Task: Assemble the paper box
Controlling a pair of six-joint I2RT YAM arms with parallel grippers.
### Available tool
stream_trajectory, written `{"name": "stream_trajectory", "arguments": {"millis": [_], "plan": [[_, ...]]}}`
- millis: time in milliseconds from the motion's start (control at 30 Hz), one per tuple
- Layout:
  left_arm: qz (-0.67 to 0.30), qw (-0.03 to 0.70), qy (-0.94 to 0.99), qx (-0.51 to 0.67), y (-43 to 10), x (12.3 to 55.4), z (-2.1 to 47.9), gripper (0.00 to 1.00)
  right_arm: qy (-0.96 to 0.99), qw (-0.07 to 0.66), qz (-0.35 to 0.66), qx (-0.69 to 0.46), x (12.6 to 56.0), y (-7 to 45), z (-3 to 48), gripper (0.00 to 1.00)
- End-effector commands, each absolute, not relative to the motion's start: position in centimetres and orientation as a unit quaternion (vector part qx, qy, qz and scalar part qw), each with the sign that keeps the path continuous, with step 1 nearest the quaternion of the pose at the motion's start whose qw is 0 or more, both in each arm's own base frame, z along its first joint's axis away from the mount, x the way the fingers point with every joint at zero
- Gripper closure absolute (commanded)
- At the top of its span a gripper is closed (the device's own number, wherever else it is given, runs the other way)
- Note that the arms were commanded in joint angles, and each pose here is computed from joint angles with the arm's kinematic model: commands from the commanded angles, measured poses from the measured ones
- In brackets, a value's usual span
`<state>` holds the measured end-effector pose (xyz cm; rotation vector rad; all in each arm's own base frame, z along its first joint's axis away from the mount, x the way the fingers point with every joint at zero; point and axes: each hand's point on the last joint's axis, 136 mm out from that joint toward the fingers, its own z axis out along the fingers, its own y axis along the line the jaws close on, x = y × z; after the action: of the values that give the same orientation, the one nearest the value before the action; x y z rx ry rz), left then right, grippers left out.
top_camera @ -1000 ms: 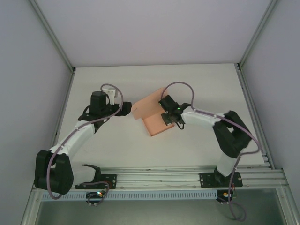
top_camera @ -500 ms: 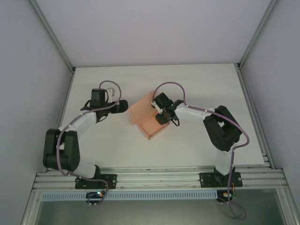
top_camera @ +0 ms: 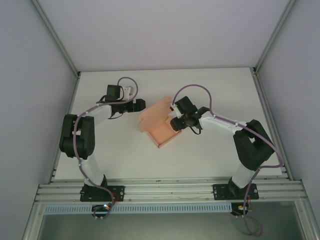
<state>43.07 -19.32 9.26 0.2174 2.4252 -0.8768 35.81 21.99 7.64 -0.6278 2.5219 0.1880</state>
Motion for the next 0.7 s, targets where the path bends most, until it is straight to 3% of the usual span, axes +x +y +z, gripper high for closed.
{"name": "stream_trajectory", "arguments": {"millis": [0, 133, 300, 467, 667], "plan": [[-0.372, 0.265, 0.881, 0.123, -21.8, 43.0, 10.4, 0.15, 0.933, 0.260, 0.123, -0.214, 36.2, 23.3, 6.8, 0.52], [-0.391, 0.243, 0.872, 0.165, -24.2, 41.8, 10.4, 0.23, 0.934, 0.251, 0.143, -0.208, 36.6, 24.0, 5.6, 0.64], [-0.411, 0.213, 0.868, 0.180, -25.8, 40.4, 9.4, 0.43, 0.942, 0.233, 0.139, -0.199, 36.7, 23.7, 3.9, 0.65], [-0.453, 0.190, 0.849, 0.195, -28.0, 38.5, 9.4, 0.57, 0.947, 0.223, 0.130, -0.189, 36.5, 23.3, 2.6, 0.80], [-0.499, 0.162, 0.829, 0.196, -30.6, 37.0, 9.7, 0.72, 0.954, 0.213, 0.104, -0.186, 36.3, 23.4, 1.4, 0.87]]}}
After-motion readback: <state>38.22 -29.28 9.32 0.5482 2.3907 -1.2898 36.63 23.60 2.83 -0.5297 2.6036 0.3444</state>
